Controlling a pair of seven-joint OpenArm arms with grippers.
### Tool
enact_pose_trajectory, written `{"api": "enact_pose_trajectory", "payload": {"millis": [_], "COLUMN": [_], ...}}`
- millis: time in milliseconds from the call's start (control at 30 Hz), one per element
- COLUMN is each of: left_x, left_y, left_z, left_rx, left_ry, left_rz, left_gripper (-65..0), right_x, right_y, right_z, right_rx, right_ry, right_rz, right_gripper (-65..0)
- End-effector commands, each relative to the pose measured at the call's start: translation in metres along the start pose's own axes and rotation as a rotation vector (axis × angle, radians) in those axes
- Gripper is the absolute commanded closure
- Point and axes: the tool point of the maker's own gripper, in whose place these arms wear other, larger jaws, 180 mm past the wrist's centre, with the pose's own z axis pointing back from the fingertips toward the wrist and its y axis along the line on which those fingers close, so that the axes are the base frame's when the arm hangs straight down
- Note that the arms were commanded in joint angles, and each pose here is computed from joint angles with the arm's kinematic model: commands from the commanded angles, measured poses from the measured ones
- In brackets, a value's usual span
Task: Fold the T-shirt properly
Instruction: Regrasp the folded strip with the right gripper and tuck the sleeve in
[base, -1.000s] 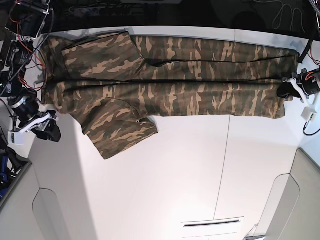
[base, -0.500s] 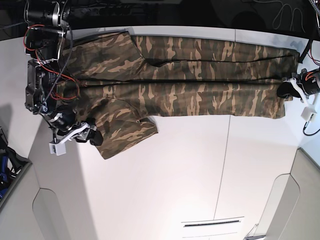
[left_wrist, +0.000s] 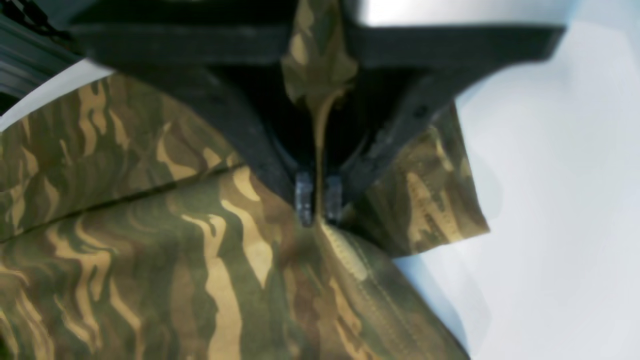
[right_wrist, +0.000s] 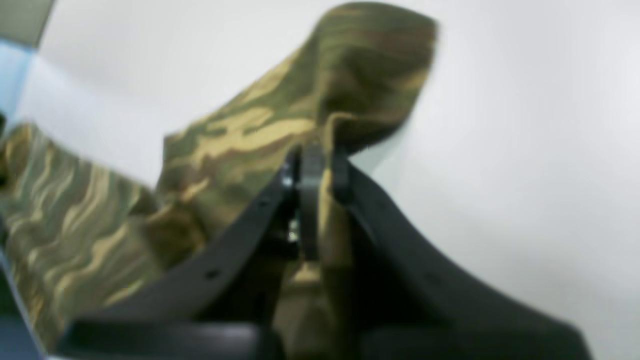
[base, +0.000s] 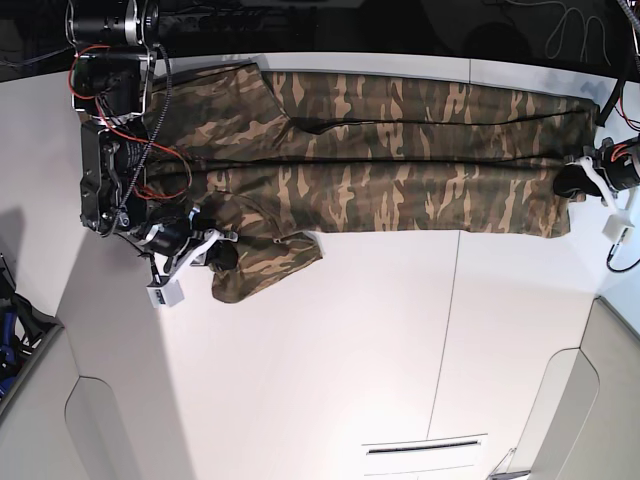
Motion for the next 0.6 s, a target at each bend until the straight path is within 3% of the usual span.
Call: {"api": "enact_pose_trajectory", "payload": {"millis": [0, 233, 567], "left_x": [0.021, 0.037, 0.034], "left_y": [0.002, -0.012, -0.022], "left_z": [0.009, 0.024, 0.074], "left_rx": [-0.004, -0.013, 0.052], "left_ry": [-0.056, -0.102, -0.149], "left_rz": [-0.021, -0.077, -0.176], "left_gripper": [0.0, 0.0, 0.0], "right_x": [0.028, 0.049, 0.006], "right_y": [0.009, 0.029, 0.042], "right_z": [0.009, 0.069, 0.150], "right_rx": [0.028, 0.041, 0.019], "right_ry": [-0.061, -0.140, -0.237], "right_rz": [0.028, 0.117, 0.086], "right_gripper": [0.0, 0.0, 0.0]}}
